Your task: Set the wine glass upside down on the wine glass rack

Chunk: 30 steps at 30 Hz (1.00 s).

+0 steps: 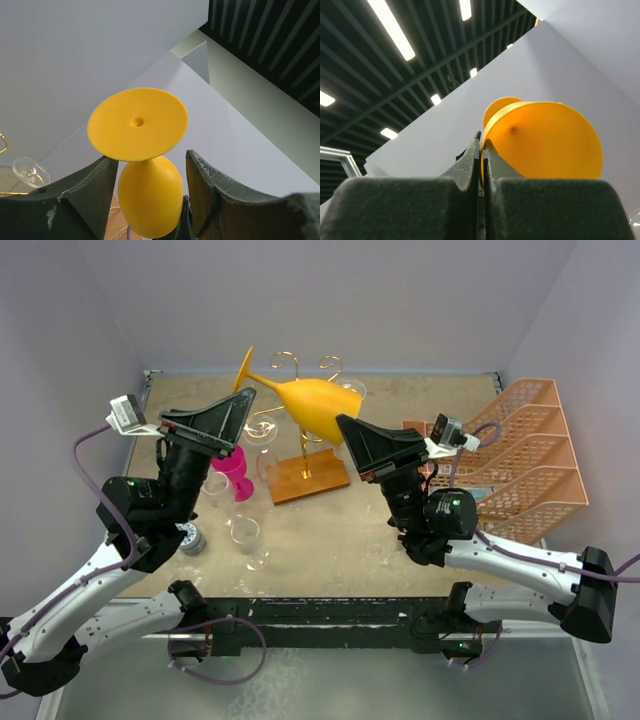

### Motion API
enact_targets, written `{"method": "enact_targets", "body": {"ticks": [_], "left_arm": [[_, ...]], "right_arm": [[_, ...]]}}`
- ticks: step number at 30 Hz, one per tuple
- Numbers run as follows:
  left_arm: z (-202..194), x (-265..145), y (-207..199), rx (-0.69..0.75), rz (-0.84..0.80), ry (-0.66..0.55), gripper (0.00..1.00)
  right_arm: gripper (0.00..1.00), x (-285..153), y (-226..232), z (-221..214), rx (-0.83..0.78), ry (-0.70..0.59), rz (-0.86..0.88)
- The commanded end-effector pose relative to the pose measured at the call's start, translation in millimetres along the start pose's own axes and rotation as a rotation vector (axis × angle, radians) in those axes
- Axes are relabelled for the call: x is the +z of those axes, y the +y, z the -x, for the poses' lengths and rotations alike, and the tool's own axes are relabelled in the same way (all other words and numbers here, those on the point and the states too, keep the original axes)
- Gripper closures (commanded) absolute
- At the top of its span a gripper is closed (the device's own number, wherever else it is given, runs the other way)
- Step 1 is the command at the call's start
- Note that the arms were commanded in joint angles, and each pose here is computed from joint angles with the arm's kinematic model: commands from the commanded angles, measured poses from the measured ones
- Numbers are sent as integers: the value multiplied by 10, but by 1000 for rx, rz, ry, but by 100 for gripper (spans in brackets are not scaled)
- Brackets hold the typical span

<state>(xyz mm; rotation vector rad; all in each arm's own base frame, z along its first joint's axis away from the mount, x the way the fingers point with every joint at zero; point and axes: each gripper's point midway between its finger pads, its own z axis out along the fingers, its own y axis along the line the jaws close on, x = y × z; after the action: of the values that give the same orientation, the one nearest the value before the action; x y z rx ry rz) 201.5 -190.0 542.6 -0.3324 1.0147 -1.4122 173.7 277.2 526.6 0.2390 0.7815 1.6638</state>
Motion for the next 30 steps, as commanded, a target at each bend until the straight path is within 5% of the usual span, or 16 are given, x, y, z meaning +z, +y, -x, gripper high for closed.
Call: {"method": "enact_targets", "body": {"ticks": [1,8,16,20,22,23,27,30], "left_arm": [[94,81,-140,-61,-48,-55,47],[238,105,-46,-82,-21,-157,52],[450,15,-72,-69,-38,-250,73],[451,-3,-76,-34,-50,-252,96],[459,-19,-121,-7,-76,-252,100],[472,-30,-162,13,-93,-251,100],[510,-45,-205,131,-82,-229,100],[604,-75,-137,237,-7,-223,100]], "right_arm": [[100,78,369,61,56,-5,147],[100,137,510,-141,92,67,235],[100,49,504,-348,123,163,258],[100,6,508,-431,113,220,257],[100,-19,503,-437,105,234,251],[97,-33,498,-439,93,240,248],[56,-75,423,-396,22,256,195],[41,-167,217,-362,-45,265,98]]}}
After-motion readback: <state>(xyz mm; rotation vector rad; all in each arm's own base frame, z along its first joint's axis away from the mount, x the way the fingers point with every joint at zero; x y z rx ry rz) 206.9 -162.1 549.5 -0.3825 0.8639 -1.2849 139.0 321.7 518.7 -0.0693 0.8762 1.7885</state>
